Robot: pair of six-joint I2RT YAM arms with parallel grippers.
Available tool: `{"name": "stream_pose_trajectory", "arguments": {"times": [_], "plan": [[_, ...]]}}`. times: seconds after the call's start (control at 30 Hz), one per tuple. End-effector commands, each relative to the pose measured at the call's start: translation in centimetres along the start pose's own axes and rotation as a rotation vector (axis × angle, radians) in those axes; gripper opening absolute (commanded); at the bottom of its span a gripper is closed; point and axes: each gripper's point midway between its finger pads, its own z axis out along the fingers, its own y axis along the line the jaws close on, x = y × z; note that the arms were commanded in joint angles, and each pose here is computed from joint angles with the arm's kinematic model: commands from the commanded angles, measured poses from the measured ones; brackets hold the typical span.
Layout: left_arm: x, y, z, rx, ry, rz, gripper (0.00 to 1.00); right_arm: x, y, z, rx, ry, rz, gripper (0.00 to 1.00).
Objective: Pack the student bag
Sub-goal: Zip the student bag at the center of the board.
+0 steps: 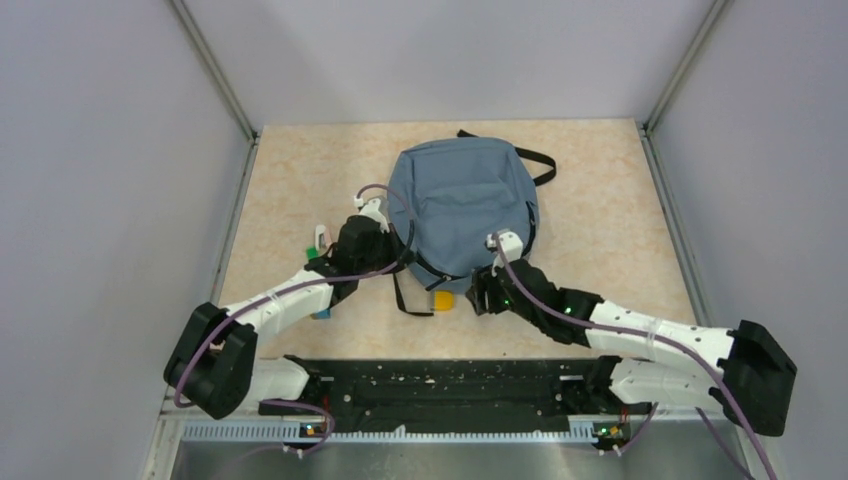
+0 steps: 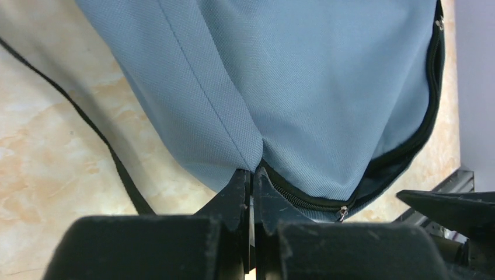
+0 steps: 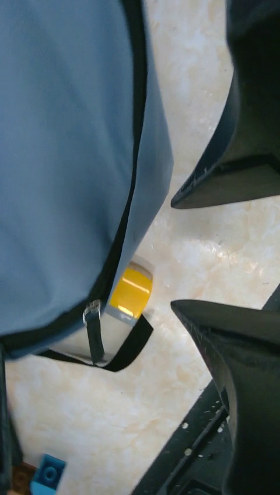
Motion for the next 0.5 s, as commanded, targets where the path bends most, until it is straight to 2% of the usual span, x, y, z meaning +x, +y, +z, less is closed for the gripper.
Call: {"name": "stream_pose_trajectory", "arguments": {"times": [0.0, 0.13, 0.2, 0.3, 0.47], "plan": [[-0.7, -3.1, -0.3, 0.147, -0.007, 0.018, 0.0, -3.4, 5.4, 0.2, -0.174, -0.16, -0.082, 0.62], [-0.6, -3.0, -0.3, 0.145, -0.004, 0.017, 0.0, -3.3, 5.9, 1.5, -0.154, -0.228, -0.239, 0.68], [-0.6, -2.9, -0.4, 0.136, -0.002, 0.016, 0.0, -3.1, 5.3, 2.2, -0.094, -0.207, -0.241, 0.72], [-0.6, -2.9, -0.6, 0.135, -0.008, 0.019, 0.0, -3.4, 5.6, 2.6, -0.043, -0.16, -0.065, 0.73], [-0.6, -2.9, -0.8, 0.136, -0.012, 0.019, 0.0, -2.0, 8.1, 2.3, -0.155, -0.133, 0.284, 0.67]]}}
